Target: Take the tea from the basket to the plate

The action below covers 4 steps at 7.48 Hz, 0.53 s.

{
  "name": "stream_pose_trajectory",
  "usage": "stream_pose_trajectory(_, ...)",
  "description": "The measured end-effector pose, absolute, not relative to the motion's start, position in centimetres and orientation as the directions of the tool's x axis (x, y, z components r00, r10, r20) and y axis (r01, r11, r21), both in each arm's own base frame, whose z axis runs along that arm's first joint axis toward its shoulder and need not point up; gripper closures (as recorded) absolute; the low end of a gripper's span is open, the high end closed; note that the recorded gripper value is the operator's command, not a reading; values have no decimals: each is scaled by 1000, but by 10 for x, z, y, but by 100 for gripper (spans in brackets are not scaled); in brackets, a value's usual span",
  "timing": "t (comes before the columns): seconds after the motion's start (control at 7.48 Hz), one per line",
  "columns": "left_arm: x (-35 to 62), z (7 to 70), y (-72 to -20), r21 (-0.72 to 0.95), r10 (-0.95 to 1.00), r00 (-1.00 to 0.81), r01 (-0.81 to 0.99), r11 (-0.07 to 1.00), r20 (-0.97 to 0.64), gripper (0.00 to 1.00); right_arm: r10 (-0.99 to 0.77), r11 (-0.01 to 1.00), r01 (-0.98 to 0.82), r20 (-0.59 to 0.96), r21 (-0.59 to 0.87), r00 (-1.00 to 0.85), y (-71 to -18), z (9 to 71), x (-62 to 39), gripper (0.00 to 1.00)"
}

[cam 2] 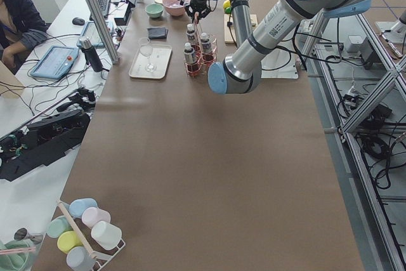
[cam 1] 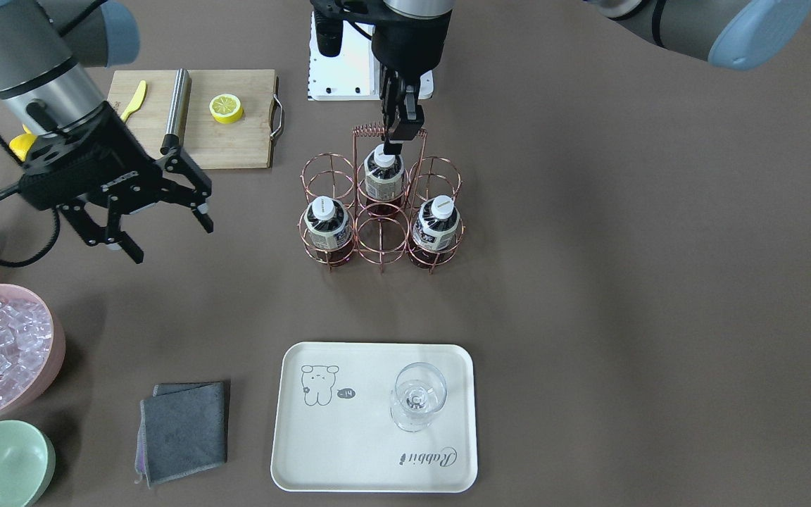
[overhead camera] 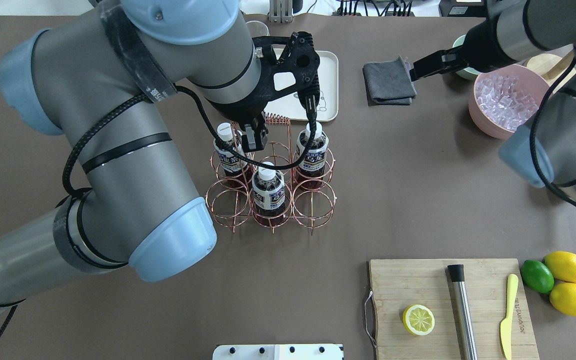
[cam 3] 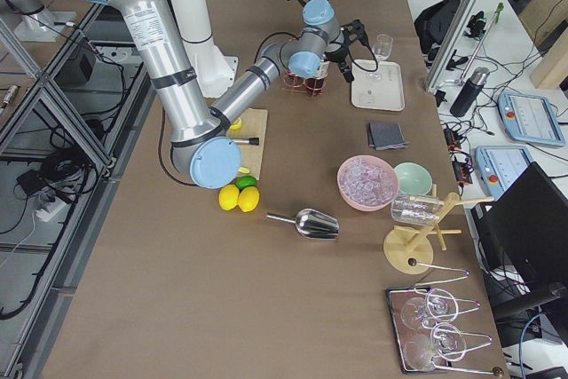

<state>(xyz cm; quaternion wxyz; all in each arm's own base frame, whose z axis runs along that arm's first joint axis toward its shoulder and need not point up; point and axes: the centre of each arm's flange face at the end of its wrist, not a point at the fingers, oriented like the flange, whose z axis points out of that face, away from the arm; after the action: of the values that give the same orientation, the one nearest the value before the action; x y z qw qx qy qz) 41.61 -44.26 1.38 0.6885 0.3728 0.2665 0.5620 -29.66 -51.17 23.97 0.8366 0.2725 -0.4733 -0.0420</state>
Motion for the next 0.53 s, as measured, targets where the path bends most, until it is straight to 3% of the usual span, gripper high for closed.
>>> stream_pose_trajectory(0.27, 416, 14, -443, 812, 971, 232, -577, 91, 56, 100, -378, 785, -255, 764, 564, 523, -466, 211, -350, 14)
stream_pose_trajectory(0.53, 416, 15, -445, 808, 968, 243, -581, 92, 64, 100, -454, 721, -315, 765, 617, 457, -435, 234, -360, 18)
